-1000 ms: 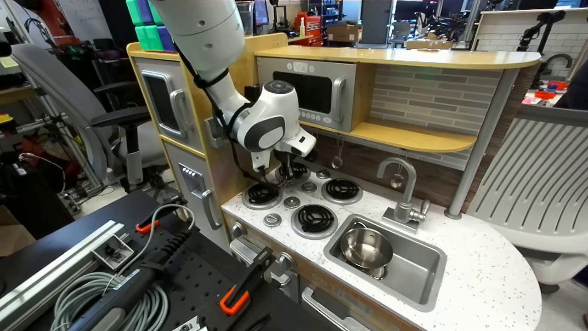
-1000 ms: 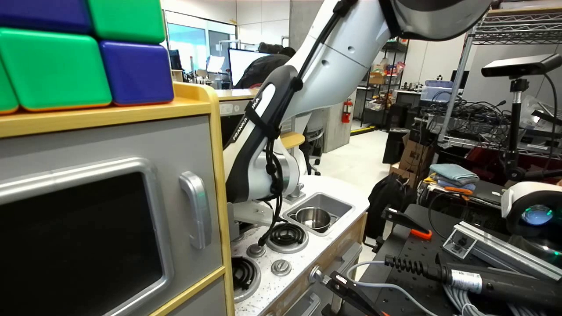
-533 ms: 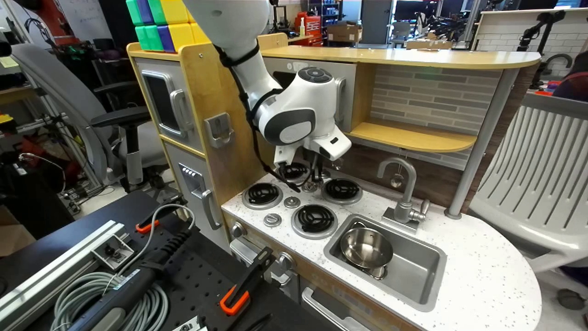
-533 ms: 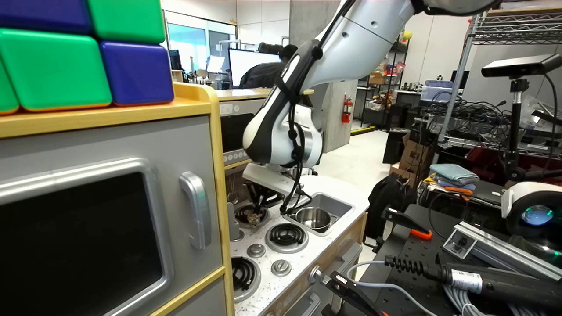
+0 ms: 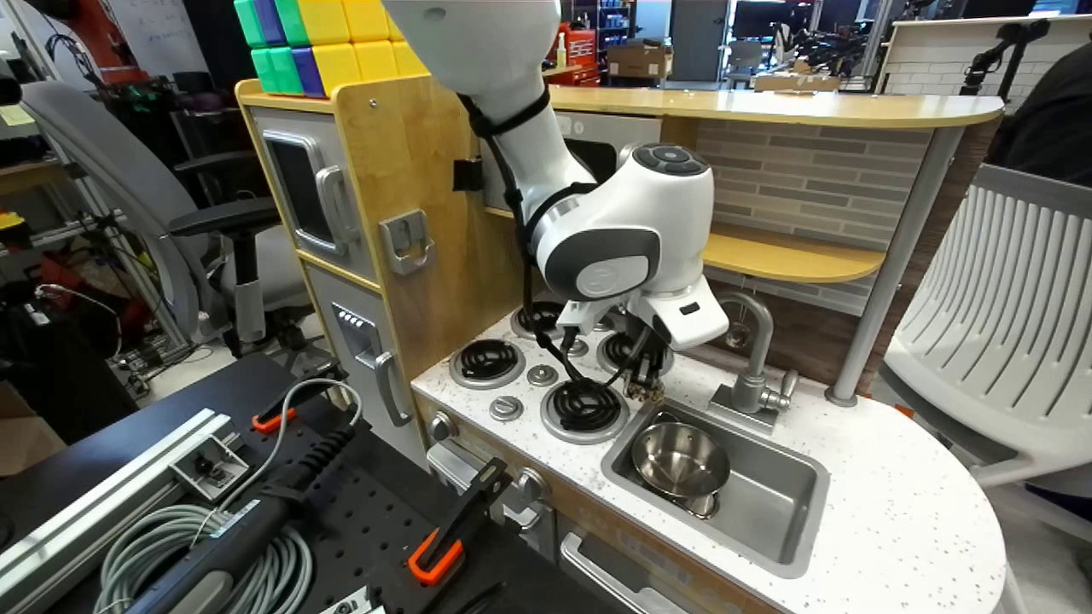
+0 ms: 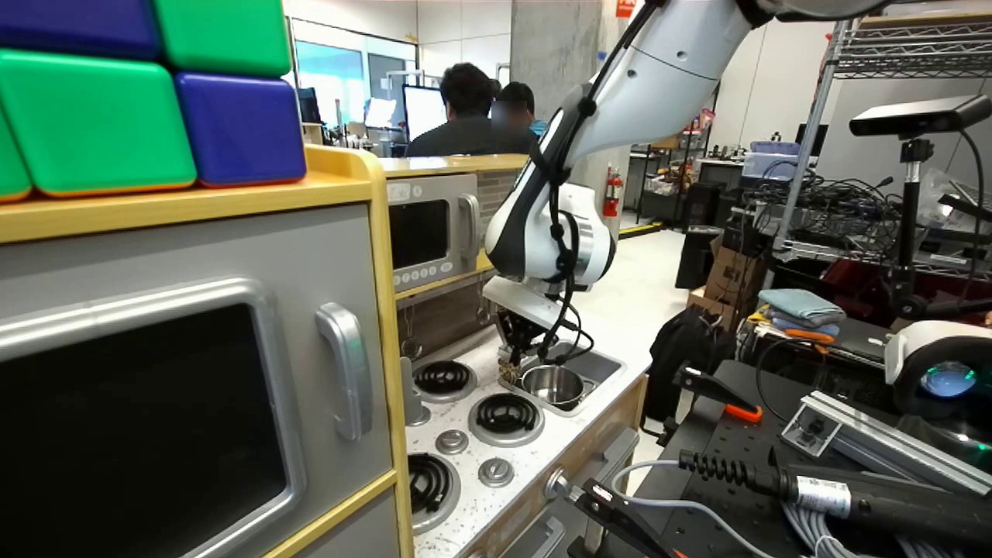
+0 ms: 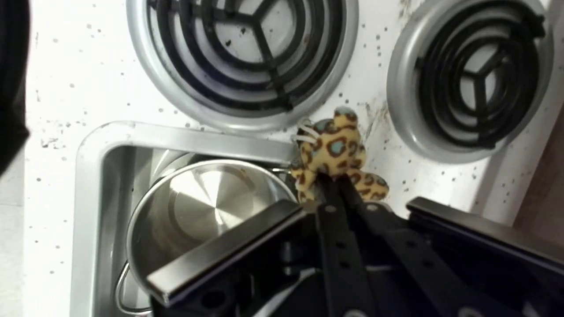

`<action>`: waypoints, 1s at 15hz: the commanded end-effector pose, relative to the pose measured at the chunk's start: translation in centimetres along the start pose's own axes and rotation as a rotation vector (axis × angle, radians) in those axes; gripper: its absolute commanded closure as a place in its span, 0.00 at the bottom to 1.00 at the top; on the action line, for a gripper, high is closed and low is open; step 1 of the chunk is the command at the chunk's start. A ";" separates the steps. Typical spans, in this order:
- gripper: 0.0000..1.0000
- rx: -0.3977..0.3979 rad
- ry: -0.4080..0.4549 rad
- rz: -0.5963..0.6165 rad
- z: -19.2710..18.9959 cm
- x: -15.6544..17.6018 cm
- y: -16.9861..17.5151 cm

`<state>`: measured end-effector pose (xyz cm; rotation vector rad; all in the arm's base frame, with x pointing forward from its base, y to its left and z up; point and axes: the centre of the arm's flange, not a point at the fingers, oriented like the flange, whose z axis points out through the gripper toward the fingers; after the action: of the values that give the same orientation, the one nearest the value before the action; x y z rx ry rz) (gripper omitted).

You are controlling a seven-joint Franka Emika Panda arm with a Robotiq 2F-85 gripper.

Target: Put the thing on the stovetop in the pot that is in the sink

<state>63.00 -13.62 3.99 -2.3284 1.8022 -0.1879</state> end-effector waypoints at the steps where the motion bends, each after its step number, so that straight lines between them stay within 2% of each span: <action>1: 0.99 -0.012 -0.015 0.165 -0.9 2.6 -0.2; 5: 0.99 -0.049 -0.021 0.265 -1.4 3.5 0.0; 6: 0.80 -0.048 -0.032 0.282 -1.8 3.3 -0.1; 7: 0.78 -0.047 -0.037 0.296 -2.1 3.2 -0.3; 8: 0.64 -0.049 -0.047 0.311 -2.6 3.0 -0.4; 9: 0.55 -0.059 -0.062 0.320 -3.1 2.8 -0.5; 11: 0.42 -0.097 -0.078 0.316 -4.7 2.1 -0.4; 15: 0.12 -0.107 -0.148 0.299 -7.7 1.4 -0.6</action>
<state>63.48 -15.97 8.01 -2.0420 2.1139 0.0519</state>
